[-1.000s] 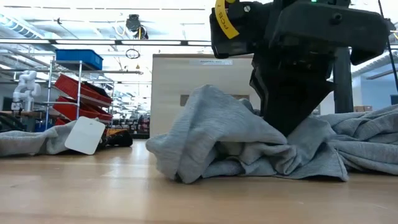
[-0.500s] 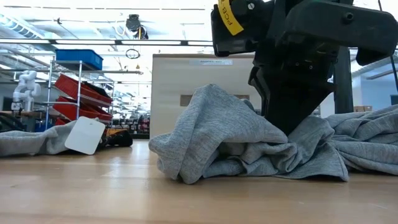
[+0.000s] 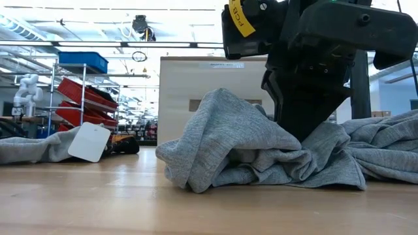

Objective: Sort clothes
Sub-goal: Put the gray shirt into the laundry organizer

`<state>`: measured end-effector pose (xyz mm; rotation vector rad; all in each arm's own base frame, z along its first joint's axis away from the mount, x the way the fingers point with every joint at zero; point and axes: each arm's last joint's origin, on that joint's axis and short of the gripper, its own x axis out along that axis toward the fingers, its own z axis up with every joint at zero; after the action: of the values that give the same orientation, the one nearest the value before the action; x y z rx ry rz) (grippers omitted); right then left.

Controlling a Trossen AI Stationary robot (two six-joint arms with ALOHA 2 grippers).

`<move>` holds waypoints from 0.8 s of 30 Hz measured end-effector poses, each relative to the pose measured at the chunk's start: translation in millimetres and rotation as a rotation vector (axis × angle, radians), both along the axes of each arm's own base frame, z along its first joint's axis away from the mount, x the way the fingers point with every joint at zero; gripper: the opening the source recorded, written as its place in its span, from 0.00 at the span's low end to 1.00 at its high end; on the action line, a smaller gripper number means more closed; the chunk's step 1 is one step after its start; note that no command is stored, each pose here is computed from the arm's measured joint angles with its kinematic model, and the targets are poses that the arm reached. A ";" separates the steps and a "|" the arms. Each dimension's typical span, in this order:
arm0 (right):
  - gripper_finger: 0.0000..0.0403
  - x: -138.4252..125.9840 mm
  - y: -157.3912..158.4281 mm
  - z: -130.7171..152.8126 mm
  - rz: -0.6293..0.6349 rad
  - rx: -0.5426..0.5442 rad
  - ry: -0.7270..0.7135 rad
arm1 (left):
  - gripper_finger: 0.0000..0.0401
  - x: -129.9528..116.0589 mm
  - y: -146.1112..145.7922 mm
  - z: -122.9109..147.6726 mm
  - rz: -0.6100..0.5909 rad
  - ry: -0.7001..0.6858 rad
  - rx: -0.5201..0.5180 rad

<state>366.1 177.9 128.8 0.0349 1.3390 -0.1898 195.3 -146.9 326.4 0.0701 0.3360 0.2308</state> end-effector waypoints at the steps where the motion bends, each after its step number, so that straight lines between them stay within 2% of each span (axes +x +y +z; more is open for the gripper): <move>1: 0.10 0.1 0.0 0.0 0.000 0.000 -0.001 | 0.61 0.0 0.0 0.0 0.002 -0.001 -0.006; 17: 0.10 2.4 -0.9 0.2 -0.017 -0.008 -0.030 | 0.61 0.2 -0.1 0.4 0.007 -0.009 -0.024; 24: 0.10 -0.6 -2.8 19.3 -0.017 0.007 -0.069 | 0.61 0.1 -0.1 0.2 0.007 -0.008 -0.023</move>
<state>365.5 175.1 148.1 0.0580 1.2713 -0.1965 195.4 -147.1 326.6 0.0448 0.3308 0.2342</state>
